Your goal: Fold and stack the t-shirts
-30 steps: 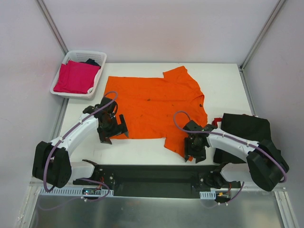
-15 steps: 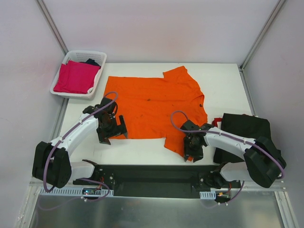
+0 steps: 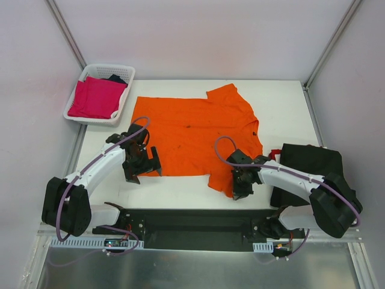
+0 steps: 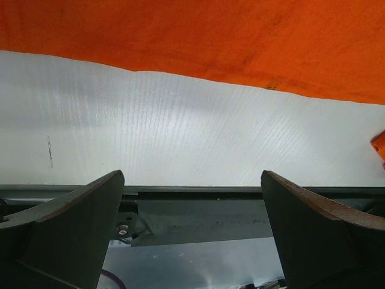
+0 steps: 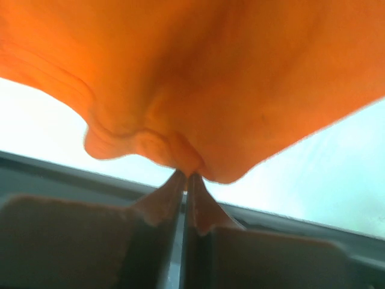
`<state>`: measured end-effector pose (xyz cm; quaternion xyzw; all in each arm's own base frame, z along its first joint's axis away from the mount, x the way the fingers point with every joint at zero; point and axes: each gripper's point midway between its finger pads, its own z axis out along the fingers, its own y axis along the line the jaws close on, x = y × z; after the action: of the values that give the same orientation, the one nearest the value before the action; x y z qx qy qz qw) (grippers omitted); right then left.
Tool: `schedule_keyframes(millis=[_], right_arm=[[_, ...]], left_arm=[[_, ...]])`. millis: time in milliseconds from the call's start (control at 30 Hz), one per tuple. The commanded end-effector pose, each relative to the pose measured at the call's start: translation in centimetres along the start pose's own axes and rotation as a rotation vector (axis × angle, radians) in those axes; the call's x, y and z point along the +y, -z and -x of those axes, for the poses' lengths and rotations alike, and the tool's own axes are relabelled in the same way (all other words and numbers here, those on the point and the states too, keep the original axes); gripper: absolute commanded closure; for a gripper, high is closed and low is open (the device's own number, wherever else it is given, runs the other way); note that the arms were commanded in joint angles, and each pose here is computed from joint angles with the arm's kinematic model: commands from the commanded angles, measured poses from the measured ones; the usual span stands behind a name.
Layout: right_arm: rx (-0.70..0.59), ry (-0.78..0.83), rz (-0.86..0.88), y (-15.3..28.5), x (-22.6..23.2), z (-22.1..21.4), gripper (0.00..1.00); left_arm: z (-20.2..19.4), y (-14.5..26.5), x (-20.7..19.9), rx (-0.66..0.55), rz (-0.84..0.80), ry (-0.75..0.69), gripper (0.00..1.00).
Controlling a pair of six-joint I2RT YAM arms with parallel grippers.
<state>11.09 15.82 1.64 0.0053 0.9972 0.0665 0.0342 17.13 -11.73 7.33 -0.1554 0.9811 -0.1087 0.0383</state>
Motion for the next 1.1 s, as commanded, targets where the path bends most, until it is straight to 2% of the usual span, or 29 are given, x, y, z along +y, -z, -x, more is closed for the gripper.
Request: schedule_keyframes(millis=[0, 200, 400, 633, 1067], right_arm=[[-0.056, -0.008, 0.048, 0.6, 1.7, 1.6, 0.98], [-0.047, 0.007, 0.041, 0.6, 1.5, 1.4, 0.99], [-0.030, 0.027, 0.030, 0.9, 1.2, 1.1, 0.99], [-0.025, 0.062, 0.013, 1.7, 0.6, 0.7, 0.99], [-0.017, 0.112, -0.003, 3.0, -0.4, 0.1, 0.99]], left_arm=[[0.0, 0.6, 0.5, -0.010, 0.012, 0.001, 0.01], [0.9, 1.2, 2.3, -0.102, 0.095, 0.066, 0.01], [1.0, 0.9, 3.8, -0.107, 0.168, 0.105, 0.01], [3.0, 0.6, 5.5, -0.138, 0.091, 0.250, 0.01], [5.0, -1.6, 7.8, -0.142, 0.182, 0.354, 0.04]])
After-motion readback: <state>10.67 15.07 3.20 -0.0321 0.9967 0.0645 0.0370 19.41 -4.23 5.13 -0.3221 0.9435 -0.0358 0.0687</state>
